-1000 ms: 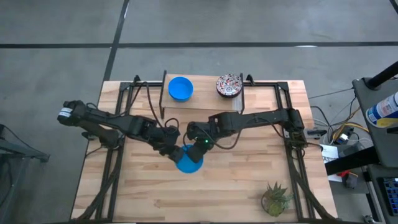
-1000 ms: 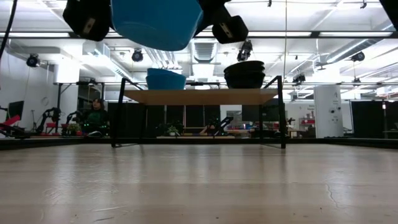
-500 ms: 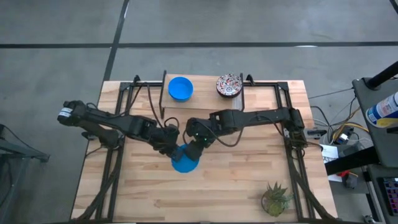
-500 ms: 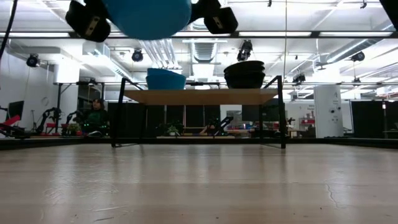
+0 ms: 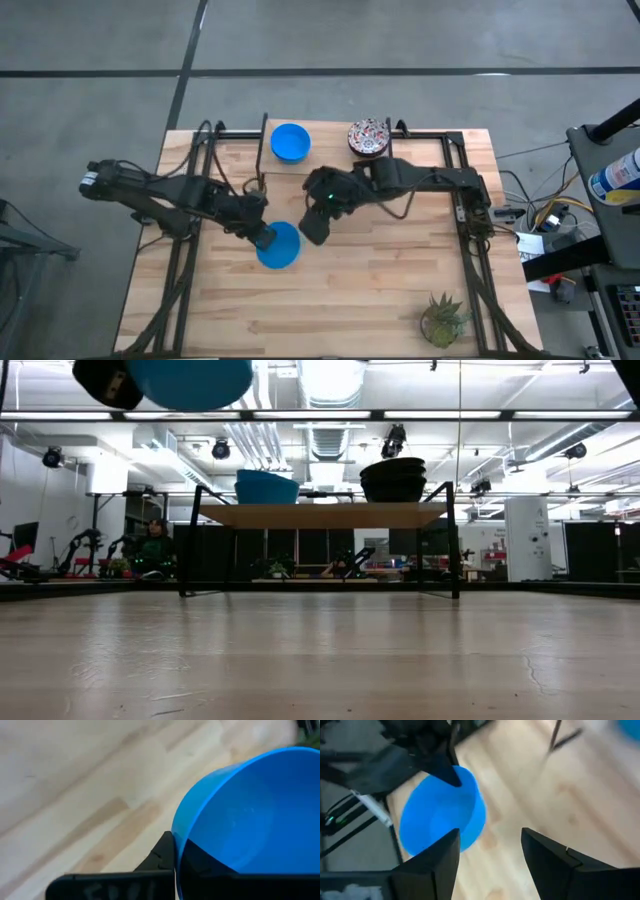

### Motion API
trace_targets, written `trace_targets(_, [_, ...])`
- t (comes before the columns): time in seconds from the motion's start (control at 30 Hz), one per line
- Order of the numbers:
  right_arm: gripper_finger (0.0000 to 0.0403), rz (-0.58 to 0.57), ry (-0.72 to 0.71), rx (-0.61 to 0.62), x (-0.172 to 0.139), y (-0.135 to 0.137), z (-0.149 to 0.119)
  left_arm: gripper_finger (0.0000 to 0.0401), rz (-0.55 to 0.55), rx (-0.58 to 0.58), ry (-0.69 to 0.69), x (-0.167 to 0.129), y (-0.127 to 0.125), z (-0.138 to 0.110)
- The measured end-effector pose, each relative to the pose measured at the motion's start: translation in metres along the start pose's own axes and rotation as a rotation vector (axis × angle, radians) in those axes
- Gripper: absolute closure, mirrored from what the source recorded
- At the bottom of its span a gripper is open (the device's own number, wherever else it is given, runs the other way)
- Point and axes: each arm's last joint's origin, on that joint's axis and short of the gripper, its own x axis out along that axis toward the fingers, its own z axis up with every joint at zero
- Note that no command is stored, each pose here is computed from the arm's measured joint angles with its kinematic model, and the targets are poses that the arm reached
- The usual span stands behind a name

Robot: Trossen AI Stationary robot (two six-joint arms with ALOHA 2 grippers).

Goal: Pick & Place Mini bowls
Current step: Stack the blue bowl on the other blue bowls on the shelf

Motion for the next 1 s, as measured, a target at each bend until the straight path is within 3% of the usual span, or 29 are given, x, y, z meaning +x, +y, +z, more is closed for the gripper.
trace_targets(0.27, [0.0193, -0.047, -0.174, -0.104, -0.044, 0.0, 0.008, 0.0401, -0.015, -0.107, -0.18, -0.033, 0.025, 0.037])
trace_targets(0.6, [0.0193, -0.105, -0.207, -0.215, -0.052, -0.003, 0.008, 0.0401, 0.009, -0.171, -0.38, -0.072, 0.054, 0.115])
trace_targets(0.73, [0.0193, -0.121, -0.185, -0.235, -0.049, -0.004, 0.006, 0.0401, 0.0, -0.144, -0.403, -0.084, 0.058, 0.153])
trace_targets(1.0, [0.0197, -0.159, -0.161, -0.241, -0.048, -0.007, 0.004, 0.0401, 0.164, -0.162, -0.32, -0.08, 0.08, 0.209])
